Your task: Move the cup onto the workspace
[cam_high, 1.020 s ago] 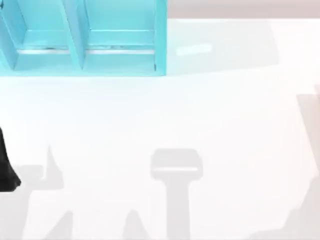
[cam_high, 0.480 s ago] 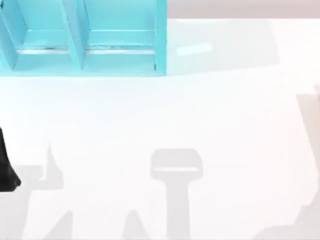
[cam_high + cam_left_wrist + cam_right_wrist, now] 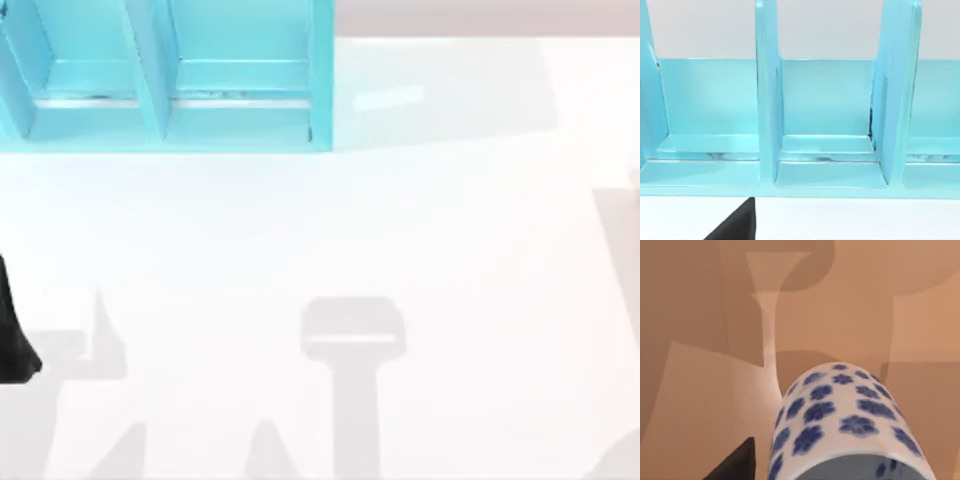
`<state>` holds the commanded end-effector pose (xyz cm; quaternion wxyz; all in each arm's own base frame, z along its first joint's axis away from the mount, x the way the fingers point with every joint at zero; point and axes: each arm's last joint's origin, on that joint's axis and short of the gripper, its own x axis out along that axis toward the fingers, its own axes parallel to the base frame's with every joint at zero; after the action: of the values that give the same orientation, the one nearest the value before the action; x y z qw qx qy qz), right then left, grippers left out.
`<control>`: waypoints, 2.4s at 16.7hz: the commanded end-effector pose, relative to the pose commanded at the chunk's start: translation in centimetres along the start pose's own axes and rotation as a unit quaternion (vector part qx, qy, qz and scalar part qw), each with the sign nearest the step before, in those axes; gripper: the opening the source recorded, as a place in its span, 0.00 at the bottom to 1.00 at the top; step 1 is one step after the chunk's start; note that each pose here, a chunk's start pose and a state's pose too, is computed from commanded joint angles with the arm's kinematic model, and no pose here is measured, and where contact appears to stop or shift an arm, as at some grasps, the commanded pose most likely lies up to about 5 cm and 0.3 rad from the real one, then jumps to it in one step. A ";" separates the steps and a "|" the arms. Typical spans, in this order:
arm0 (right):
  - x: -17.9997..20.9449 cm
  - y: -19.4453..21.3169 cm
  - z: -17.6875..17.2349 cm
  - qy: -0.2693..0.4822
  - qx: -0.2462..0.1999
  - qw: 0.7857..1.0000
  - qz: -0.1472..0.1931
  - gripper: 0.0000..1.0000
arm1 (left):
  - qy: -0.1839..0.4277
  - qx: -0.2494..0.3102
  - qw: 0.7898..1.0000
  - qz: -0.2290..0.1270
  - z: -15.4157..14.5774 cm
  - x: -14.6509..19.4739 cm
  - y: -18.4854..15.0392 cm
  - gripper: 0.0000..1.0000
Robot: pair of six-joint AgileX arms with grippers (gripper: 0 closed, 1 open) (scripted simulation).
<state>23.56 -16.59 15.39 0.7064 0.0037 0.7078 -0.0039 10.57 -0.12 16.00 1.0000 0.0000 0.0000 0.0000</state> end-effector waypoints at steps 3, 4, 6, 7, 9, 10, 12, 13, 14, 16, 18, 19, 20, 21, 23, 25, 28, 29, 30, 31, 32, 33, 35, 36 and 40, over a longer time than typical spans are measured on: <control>0.5 0.1 -0.1 0.001 0.000 1.000 0.001 1.00 | 0.000 0.000 1.000 0.000 0.0 0.0 0.0 1.00; 0.5 0.1 -0.1 0.001 0.000 1.000 0.001 1.00 | 0.000 0.000 1.000 0.000 0.0 0.0 0.0 1.00; 0.5 0.1 -0.1 0.001 0.000 1.000 0.001 0.92 | 0.000 0.000 1.000 0.000 0.0 0.0 0.0 1.00; 0.5 0.1 -0.1 0.001 0.000 1.000 0.001 0.85 | 0.000 0.000 1.000 0.000 0.0 0.0 0.0 1.00; 0.5 0.1 -0.1 0.001 0.000 1.000 0.001 0.70 | 0.000 0.000 1.000 0.000 0.0 0.0 0.0 1.00; 0.5 0.1 -0.1 0.001 0.000 1.000 0.001 0.62 | 0.000 0.000 1.000 0.000 0.0 0.0 0.0 1.00; 0.5 0.1 -0.1 0.001 0.000 1.000 0.001 0.47 | 0.000 0.000 1.000 0.000 0.0 0.0 0.0 1.00; 0.5 0.1 -0.1 0.001 0.000 1.000 0.001 0.40 | 0.000 0.000 1.000 0.000 0.0 0.0 0.0 1.00; 0.5 0.1 -0.1 0.001 0.000 1.000 0.001 0.32 | 0.000 0.000 1.000 0.000 0.0 0.0 0.0 1.00; 0.5 0.1 -0.1 0.001 0.000 1.000 0.001 0.17 | 0.000 0.000 1.000 0.000 0.0 0.0 0.0 1.00; 0.5 0.1 -0.1 0.001 0.000 1.000 0.001 0.02 | 0.000 0.000 1.000 0.000 0.0 0.0 0.0 1.00; 0.5 0.1 -0.1 0.001 0.000 1.000 0.001 0.00 | 0.000 0.000 1.000 0.000 0.0 0.0 0.0 1.00; 0.5 0.1 -0.1 0.001 0.000 1.000 0.001 0.00 | 0.000 0.000 1.000 0.000 0.0 0.0 0.0 1.00; 0.5 0.1 -0.1 0.001 0.000 1.000 0.001 0.00 | 0.000 0.000 1.000 0.000 0.0 0.0 0.0 1.00; 0.5 0.1 -0.1 0.001 0.000 1.000 0.001 0.00 | 0.000 0.000 1.000 0.000 0.0 0.0 0.0 1.00; 0.5 0.1 -0.1 0.001 0.000 1.000 0.001 0.00 | 0.000 0.000 1.000 0.000 0.0 0.0 0.0 1.00; 0.3 0.1 -0.1 0.001 0.001 1.000 0.000 0.00 | 0.000 0.000 1.000 0.000 0.0 0.0 0.0 1.00; 0.1 0.4 0.0 0.002 0.003 1.000 0.001 0.00 | 0.000 0.000 1.000 0.000 0.0 0.0 0.0 1.00; -0.4 0.8 0.2 0.003 0.005 1.000 0.002 0.00 | 0.000 0.000 1.000 0.000 0.0 0.0 0.0 1.00; -1.2 1.5 0.4 0.004 0.006 1.000 0.003 0.00 | 0.000 0.000 1.000 0.000 0.0 0.0 0.0 1.00; -2.2 2.4 0.6 0.006 0.007 1.000 0.003 0.00 | 0.000 0.000 1.000 0.000 0.0 0.0 0.0 1.00; -3.2 3.5 0.7 0.006 0.006 1.000 0.003 0.00 | 0.000 0.000 1.000 0.000 0.0 0.0 0.0 1.00; -5.5 5.8 0.8 0.005 0.004 1.000 0.003 0.00 | 0.000 0.000 1.000 0.000 0.0 0.0 0.0 1.00; -6.6 6.9 0.7 0.006 0.003 1.000 0.002 0.00 | 0.000 0.000 1.000 0.000 0.0 0.0 0.0 1.00; -9.5 10.0 -0.1 0.001 0.001 1.000 0.000 0.00 | 0.000 0.000 1.000 0.000 0.0 0.0 0.0 1.00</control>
<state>23.59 -6.62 24.92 0.7058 0.0044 0.7083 -0.0042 10.57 -0.12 16.00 1.0000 0.0000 0.0000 0.0000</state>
